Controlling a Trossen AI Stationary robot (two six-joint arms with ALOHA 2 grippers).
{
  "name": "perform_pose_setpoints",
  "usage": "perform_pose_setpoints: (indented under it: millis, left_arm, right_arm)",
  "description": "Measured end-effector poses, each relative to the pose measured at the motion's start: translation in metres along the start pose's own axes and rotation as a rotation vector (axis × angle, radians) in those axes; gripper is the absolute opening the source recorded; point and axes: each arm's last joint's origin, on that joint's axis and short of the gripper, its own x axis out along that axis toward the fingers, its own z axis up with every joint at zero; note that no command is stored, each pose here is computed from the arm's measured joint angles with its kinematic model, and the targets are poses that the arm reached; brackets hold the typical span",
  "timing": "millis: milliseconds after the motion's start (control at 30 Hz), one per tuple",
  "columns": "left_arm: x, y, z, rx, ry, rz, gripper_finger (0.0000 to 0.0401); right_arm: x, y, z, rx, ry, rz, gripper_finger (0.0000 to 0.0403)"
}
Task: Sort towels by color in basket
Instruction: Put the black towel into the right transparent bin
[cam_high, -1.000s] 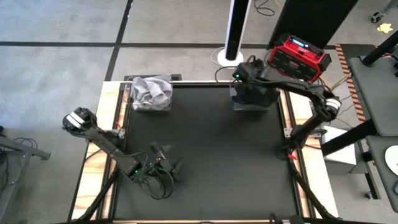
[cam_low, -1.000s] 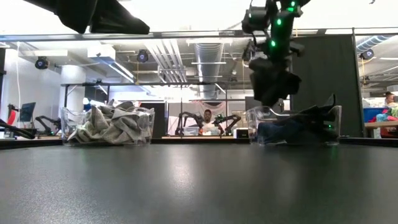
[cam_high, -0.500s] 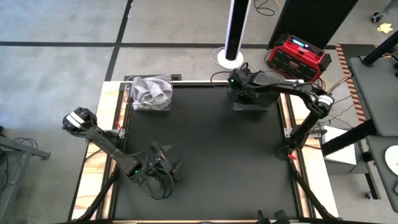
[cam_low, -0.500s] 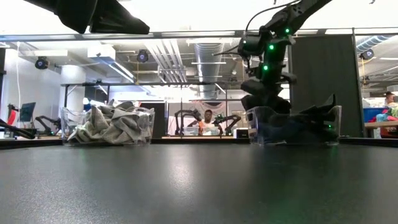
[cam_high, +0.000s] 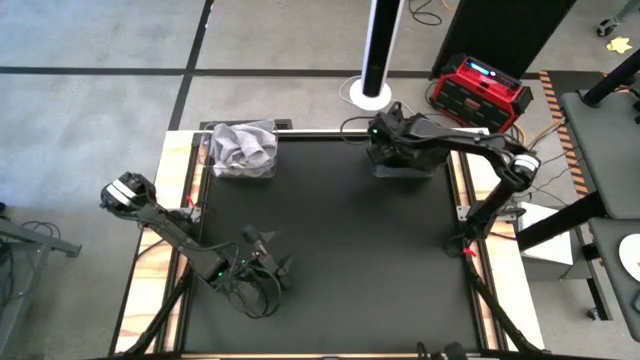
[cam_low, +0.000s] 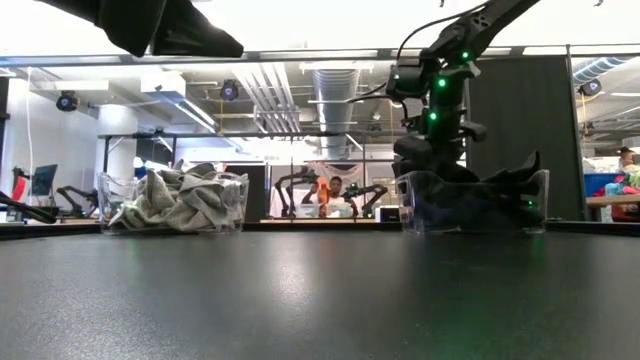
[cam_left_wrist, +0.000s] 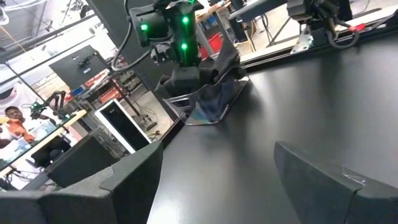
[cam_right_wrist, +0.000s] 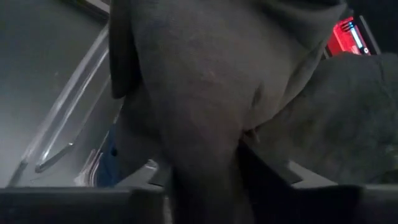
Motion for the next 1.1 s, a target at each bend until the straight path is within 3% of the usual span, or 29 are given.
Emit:
perform_pose_setpoints:
  millis: [300, 533, 700, 900, 1100]
  left_arm:
    - [0.002, 0.001, 0.000, -0.002, 0.003, 0.005, 0.0291]
    - [0.006, 0.002, 0.000, -0.013, 0.008, 0.017, 0.0291]
    - [0.006, 0.002, 0.000, -0.015, 0.009, 0.019, 0.0291]
    - [0.006, 0.002, 0.000, -0.013, 0.009, 0.019, 0.0291]
    - [0.006, 0.002, 0.000, -0.014, 0.009, 0.018, 0.0291]
  right_arm:
    - [-0.029, -0.005, -0.001, -0.003, -0.042, 0.034, 0.0195]
    - [-0.049, -0.014, 0.009, 0.039, -0.166, 0.016, 0.0221]
    - [-0.049, -0.011, 0.019, 0.016, -0.260, 0.034, 0.0170]
    - [-0.023, -0.003, 0.017, -0.034, -0.253, 0.018, 0.0033]
    - [0.015, 0.005, -0.012, -0.061, -0.139, -0.014, 0.0010]
